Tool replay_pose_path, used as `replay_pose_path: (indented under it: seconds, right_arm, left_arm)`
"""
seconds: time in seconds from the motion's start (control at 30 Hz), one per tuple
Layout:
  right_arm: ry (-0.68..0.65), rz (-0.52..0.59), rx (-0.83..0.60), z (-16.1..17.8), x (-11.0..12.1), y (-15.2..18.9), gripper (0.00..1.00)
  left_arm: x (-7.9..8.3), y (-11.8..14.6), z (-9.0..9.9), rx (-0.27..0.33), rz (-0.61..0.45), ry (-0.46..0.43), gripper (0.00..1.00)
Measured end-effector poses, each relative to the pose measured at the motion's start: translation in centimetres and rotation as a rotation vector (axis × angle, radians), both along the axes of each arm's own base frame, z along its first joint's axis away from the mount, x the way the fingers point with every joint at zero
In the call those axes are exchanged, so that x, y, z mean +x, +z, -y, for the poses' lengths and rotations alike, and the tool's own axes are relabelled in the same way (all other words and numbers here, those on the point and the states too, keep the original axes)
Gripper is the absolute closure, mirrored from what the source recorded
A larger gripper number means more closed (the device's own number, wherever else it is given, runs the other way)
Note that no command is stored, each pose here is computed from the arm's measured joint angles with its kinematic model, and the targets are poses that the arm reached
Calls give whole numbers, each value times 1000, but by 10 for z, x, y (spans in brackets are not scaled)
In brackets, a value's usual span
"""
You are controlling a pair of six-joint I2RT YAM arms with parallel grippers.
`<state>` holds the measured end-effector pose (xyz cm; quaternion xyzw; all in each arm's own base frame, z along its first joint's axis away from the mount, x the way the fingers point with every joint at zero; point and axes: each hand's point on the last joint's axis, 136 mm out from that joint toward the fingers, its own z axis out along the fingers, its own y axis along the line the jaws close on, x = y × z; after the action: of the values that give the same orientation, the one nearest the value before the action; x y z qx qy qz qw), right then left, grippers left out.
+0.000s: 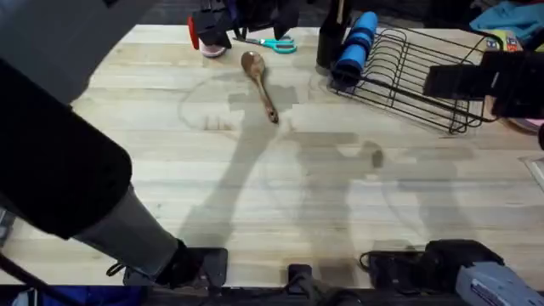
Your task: Pick up the spoon on the table one by one and put them onto the rack
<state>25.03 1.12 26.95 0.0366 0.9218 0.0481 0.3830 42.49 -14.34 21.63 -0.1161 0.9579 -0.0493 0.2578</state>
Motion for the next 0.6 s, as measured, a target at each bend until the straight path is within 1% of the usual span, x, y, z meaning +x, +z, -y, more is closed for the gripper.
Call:
replay_pose_path:
  seconds: [0.27, 0.4, 0.6]
  right_arm:
    - [0, 0, 0, 0, 0, 0, 9]
    - [0, 0, 0, 0, 0, 0, 9]
    - [0, 0, 0, 0, 0, 0, 9]
  left_arm:
    - [2, -5, 1, -39, -10, 68, 8]
    - [6, -21, 3, -33, -42, 83, 8]
    - [11, -51, 5, -8, -101, 92, 8]
